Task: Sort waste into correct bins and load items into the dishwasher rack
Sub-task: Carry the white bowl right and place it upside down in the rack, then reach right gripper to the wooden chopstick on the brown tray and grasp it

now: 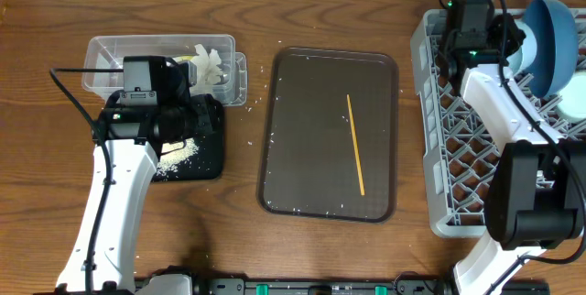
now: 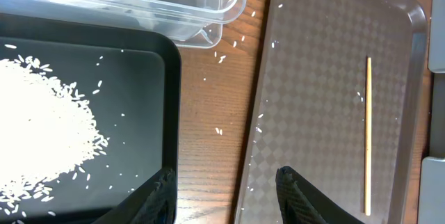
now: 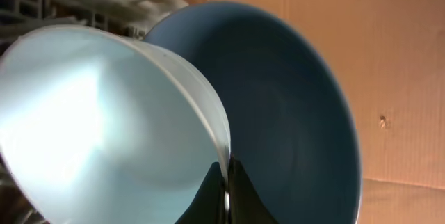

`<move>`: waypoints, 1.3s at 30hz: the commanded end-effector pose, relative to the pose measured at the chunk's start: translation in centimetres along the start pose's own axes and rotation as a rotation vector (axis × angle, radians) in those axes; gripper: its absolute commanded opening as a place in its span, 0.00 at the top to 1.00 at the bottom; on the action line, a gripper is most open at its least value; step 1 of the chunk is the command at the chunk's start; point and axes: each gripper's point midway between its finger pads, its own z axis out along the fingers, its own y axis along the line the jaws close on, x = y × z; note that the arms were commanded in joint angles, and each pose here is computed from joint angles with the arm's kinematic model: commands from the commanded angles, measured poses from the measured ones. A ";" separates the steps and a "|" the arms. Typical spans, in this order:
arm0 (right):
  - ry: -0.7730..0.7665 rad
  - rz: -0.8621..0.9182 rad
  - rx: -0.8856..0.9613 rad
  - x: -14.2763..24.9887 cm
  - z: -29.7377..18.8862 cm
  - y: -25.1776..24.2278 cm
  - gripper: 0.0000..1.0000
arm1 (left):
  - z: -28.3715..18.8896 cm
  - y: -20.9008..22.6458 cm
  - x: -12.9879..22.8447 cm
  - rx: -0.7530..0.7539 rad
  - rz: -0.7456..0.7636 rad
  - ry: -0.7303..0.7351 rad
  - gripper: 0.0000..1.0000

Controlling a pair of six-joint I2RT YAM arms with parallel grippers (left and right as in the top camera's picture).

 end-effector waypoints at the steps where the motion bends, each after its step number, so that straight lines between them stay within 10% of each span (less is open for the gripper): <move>1: 0.011 0.024 -0.068 0.4 -0.2 3.0 0.99 | -0.3 0.3 -0.1 -0.017 0.007 -0.006 0.51; 24: 0.072 0.193 -0.178 2.5 -5.4 6.8 0.57 | -0.3 0.3 -0.1 -0.016 0.007 -0.006 0.51; 34: -0.130 0.416 -0.425 -0.5 -9.5 3.0 0.22 | -0.3 0.3 -0.1 -0.016 0.007 -0.006 0.51; 39: -0.336 0.439 -0.869 -3.9 -15.7 5.8 0.28 | -0.3 0.3 -0.1 -0.017 0.008 -0.007 0.51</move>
